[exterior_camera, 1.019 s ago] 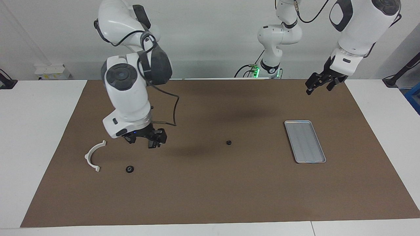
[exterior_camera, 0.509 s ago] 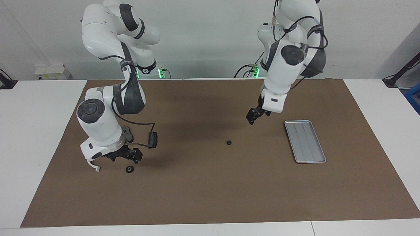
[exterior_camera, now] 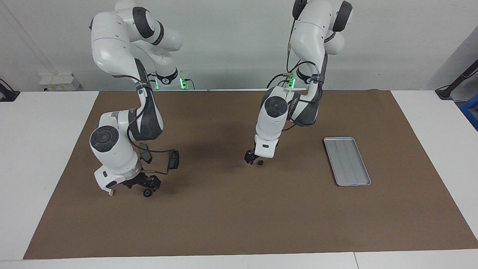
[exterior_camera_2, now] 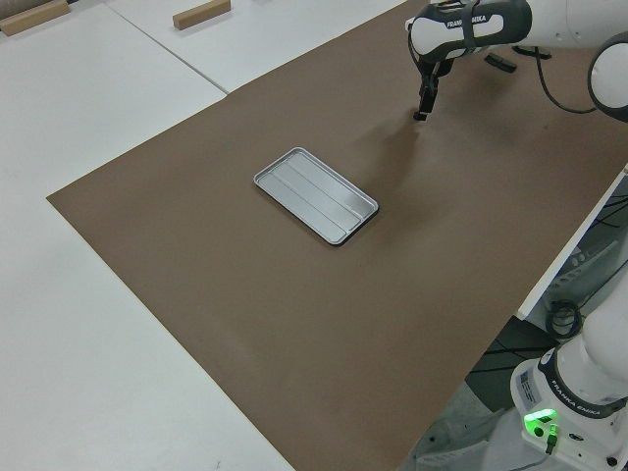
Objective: Pick bearing gear from pile to tray
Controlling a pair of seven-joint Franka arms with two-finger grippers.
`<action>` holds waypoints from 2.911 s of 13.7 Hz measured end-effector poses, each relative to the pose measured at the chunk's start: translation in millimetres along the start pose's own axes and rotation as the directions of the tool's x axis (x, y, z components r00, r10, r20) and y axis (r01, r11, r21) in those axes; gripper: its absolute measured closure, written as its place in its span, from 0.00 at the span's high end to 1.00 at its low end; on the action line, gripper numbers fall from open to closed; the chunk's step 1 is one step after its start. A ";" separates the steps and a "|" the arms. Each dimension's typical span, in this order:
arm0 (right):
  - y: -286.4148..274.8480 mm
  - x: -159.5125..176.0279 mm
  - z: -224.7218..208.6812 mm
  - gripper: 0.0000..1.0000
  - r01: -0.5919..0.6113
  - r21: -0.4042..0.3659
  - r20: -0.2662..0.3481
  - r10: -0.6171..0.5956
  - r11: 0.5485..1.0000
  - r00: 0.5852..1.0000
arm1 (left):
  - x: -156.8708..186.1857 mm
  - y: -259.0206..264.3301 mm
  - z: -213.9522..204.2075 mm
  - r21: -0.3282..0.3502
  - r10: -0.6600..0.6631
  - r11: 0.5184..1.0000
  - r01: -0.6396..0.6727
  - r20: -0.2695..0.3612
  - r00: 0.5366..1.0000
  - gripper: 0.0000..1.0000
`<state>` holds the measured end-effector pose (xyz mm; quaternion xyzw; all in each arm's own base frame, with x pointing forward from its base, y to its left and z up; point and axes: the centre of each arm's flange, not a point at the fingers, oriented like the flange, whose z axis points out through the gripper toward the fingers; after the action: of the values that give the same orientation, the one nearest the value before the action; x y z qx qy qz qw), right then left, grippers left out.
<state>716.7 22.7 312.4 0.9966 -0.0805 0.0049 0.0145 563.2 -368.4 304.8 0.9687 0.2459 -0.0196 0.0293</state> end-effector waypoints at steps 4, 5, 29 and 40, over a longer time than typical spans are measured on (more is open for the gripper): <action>-3.2 -1.0 23.7 1.00 -0.006 0.014 -0.007 0.006 1.000 1.000 | -0.9 -3.4 10.3 -0.006 -0.001 1.000 0.001 -0.007 1.000 1.00; -4.0 -3.7 29.2 1.00 -0.008 0.014 0.000 0.008 1.000 1.000 | -2.3 -3.3 14.7 -0.003 0.000 1.000 -0.001 -0.005 1.000 0.99; 0.4 -12.3 -32.1 0.35 0.051 -0.067 0.099 -0.044 0.996 0.994 | 164.8 -325.4 -87.0 0.052 0.383 0.921 -0.386 0.048 0.922 0.24; -331.1 -181.6 -200.5 0.35 -0.379 0.009 0.077 0.377 0.925 0.923 | 150.8 -347.4 -27.2 0.050 0.426 0.903 -0.427 0.025 0.904 0.24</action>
<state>589.2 384.4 501.3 0.9620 -0.2715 -0.0285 -0.0014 530.3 9.9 307.6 0.9993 0.0273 -0.0258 0.0083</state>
